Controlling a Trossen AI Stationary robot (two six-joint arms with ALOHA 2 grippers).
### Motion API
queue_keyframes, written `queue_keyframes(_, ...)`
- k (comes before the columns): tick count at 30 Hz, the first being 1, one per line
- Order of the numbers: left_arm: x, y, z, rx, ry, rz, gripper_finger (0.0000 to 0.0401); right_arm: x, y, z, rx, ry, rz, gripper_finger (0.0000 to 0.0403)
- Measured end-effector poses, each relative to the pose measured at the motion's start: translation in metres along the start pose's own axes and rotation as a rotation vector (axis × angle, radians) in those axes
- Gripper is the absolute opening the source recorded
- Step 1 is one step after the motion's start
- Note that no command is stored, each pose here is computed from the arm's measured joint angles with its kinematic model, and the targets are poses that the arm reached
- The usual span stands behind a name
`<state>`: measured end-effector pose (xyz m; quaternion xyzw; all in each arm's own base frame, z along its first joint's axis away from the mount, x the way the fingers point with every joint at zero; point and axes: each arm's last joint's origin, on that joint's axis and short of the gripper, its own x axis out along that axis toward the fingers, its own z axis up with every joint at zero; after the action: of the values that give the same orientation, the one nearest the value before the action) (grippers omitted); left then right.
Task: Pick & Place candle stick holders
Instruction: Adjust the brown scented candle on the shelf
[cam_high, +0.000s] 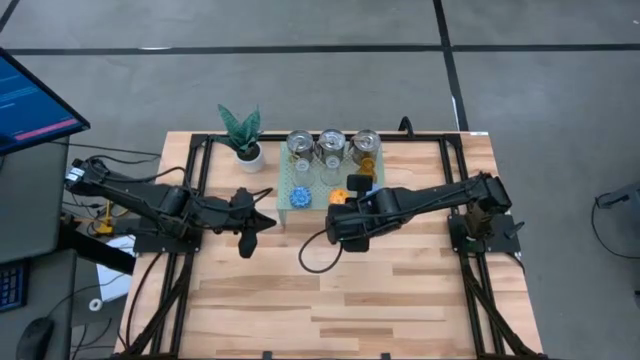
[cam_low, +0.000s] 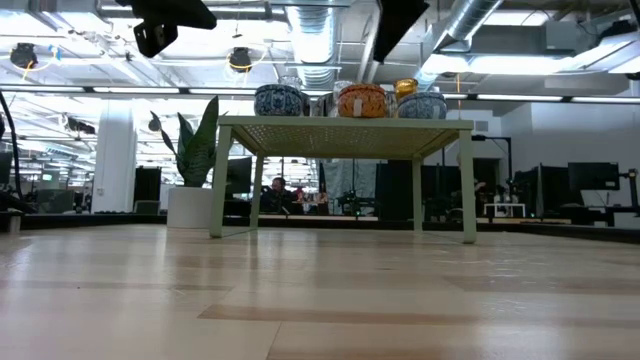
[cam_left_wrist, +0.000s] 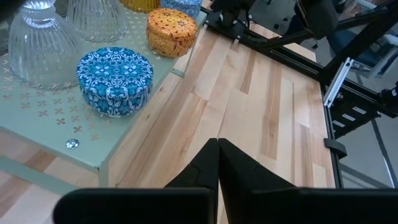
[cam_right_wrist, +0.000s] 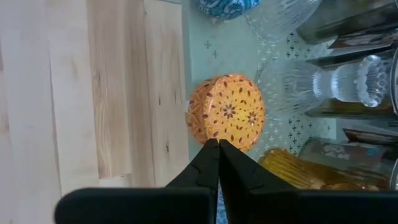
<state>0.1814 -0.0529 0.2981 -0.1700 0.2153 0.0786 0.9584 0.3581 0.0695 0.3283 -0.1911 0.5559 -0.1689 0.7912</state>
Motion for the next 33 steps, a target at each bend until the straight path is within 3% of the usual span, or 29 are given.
queue_keyframes(10, 0.000, 0.000, 0.000, 0.016, 0.000, 0.000, 0.0005, 0.014, 0.009, -0.005, -0.013, 0.033, 0.022, 0.0000)
queue_keyframes(25, 0.000, 0.000, 0.000, 0.016, -0.001, 0.000, 0.0005, 0.034, -0.009, 0.011, 0.013, -0.043, 0.032, 0.0000)
queue_keyframes(33, 0.000, 0.000, 0.000, 0.022, -0.001, 0.000, 0.0005, 0.006, 0.000, 0.009, 0.012, -0.105, 0.083, 0.0000)
